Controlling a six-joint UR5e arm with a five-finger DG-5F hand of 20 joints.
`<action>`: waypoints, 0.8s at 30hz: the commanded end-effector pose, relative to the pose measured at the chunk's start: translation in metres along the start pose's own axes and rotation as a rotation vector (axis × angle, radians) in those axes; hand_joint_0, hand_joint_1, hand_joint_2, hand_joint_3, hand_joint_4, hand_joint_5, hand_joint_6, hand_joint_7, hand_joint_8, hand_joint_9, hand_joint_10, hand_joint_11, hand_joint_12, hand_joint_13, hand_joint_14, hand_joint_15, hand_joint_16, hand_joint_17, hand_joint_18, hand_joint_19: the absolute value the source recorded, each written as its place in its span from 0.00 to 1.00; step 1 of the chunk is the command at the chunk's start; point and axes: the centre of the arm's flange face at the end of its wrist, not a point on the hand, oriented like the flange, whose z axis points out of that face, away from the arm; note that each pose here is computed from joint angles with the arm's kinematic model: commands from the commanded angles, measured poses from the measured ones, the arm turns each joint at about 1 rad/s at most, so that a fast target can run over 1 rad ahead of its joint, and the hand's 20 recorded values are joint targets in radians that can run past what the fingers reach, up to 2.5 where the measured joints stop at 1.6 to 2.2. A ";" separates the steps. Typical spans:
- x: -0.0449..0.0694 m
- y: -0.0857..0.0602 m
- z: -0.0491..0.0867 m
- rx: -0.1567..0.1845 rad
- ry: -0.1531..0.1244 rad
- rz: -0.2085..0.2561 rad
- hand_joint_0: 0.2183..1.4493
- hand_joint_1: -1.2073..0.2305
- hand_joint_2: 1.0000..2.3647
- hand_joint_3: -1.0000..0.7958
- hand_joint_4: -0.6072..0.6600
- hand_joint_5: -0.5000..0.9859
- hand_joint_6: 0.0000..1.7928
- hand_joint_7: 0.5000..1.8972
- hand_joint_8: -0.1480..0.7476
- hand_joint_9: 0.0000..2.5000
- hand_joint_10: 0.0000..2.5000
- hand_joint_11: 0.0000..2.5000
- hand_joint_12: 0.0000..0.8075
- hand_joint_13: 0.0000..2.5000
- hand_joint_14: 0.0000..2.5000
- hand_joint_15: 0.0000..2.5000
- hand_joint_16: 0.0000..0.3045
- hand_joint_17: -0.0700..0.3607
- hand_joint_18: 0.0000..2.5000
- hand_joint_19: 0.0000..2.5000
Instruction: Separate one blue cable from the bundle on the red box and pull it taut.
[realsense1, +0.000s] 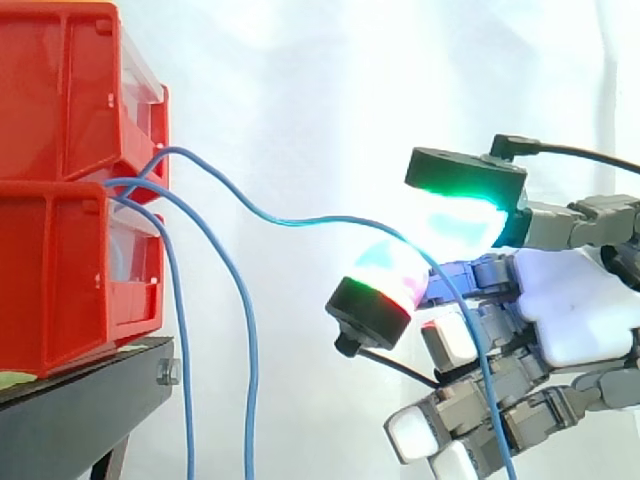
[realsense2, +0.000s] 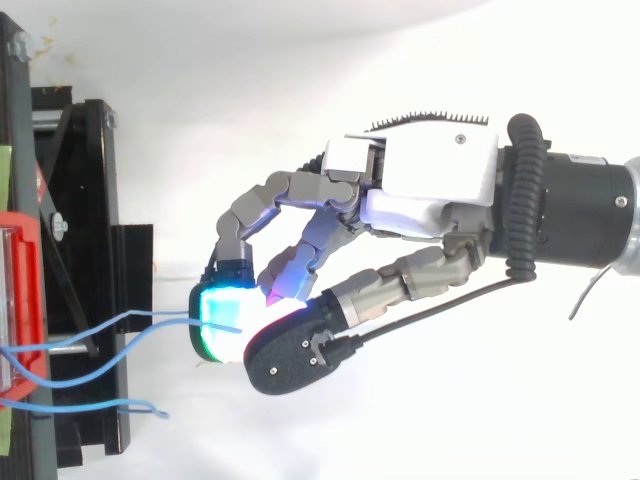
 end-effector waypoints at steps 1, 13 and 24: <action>0.000 0.000 0.000 0.001 0.000 0.000 0.32 0.28 0.01 0.42 0.47 0.31 0.49 0.28 0.38 0.46 0.01 0.16 0.38 0.32 0.01 0.15 0.13 0.37 0.26 0.17; 0.000 0.000 0.000 -0.001 0.000 0.000 0.32 0.28 0.01 0.42 0.46 0.31 0.49 0.28 0.38 0.46 0.01 0.16 0.37 0.32 0.01 0.15 0.13 0.37 0.26 0.17; 0.000 0.000 0.000 0.001 0.000 0.000 0.32 0.28 0.01 0.42 0.47 0.31 0.49 0.27 0.38 0.46 0.01 0.16 0.37 0.32 0.01 0.16 0.13 0.36 0.27 0.18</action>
